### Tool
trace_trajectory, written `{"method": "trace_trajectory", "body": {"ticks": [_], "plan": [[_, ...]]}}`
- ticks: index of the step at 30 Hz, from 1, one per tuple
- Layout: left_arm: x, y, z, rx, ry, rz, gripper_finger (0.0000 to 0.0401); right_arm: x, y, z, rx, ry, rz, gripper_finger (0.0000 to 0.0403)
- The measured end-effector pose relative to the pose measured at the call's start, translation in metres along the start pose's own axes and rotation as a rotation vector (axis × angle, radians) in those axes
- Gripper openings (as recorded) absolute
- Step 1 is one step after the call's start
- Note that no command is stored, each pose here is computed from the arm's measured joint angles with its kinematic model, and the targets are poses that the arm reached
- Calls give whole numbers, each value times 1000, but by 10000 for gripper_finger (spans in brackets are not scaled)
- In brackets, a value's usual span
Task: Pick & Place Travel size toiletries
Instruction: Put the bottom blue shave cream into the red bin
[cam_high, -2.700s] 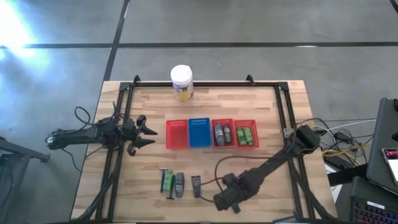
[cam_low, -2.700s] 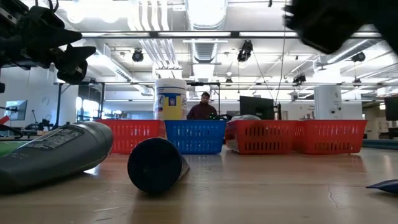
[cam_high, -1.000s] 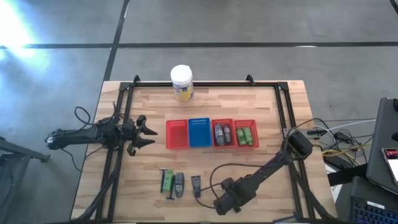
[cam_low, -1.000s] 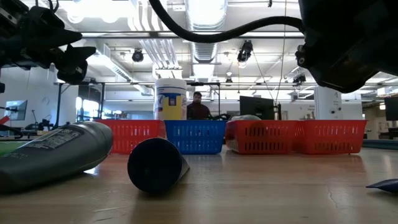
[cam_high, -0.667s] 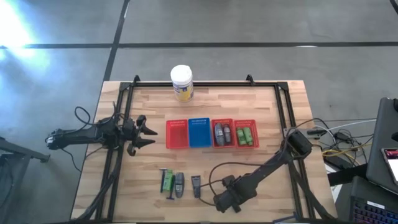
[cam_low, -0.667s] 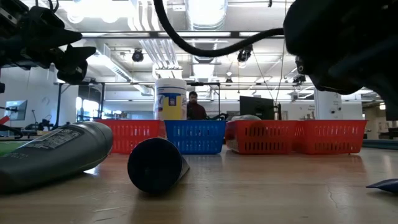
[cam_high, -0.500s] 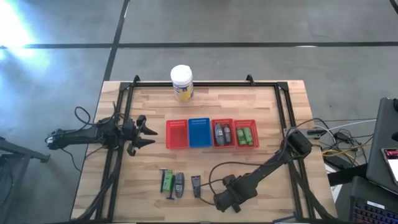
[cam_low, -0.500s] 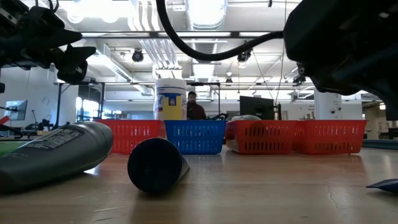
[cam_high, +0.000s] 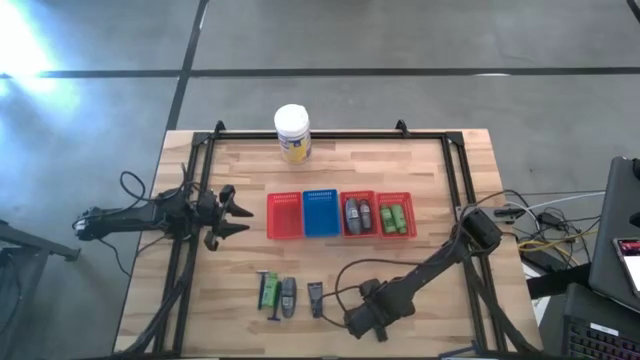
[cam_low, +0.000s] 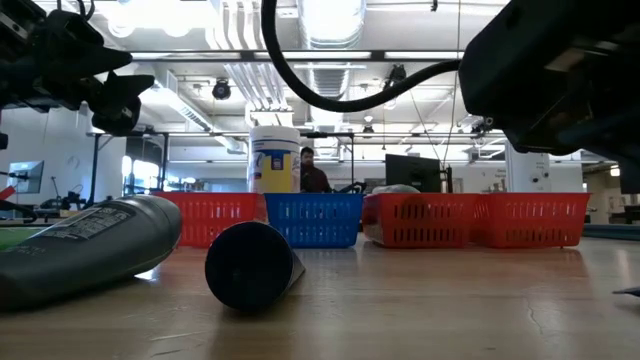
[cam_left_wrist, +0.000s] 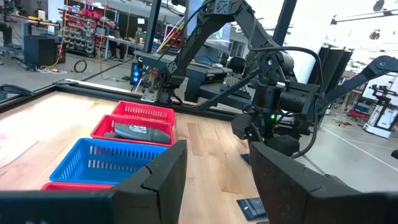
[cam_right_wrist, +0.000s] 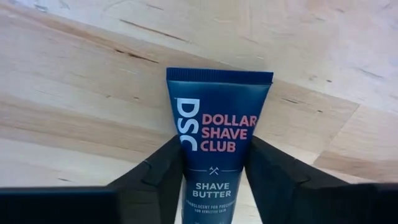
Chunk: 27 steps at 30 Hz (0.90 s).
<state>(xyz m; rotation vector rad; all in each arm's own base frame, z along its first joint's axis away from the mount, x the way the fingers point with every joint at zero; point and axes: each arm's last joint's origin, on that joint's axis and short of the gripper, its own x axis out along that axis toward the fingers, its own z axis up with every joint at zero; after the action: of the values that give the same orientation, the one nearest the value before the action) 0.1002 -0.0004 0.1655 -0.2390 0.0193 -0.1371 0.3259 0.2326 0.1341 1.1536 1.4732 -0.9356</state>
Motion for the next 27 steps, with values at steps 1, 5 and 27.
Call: {"method": "trace_trajectory", "body": {"ticks": [1,5,27], "plan": [[0,0,0,0,0,0,181,0,1,0,4,3,7,137],[0,0,0,0,0,0,181,-4,1,-1,12,11,29,109],[-2,-4,19,94,-207,-10,182,-62,1,9,218,-235,325,66]]}}
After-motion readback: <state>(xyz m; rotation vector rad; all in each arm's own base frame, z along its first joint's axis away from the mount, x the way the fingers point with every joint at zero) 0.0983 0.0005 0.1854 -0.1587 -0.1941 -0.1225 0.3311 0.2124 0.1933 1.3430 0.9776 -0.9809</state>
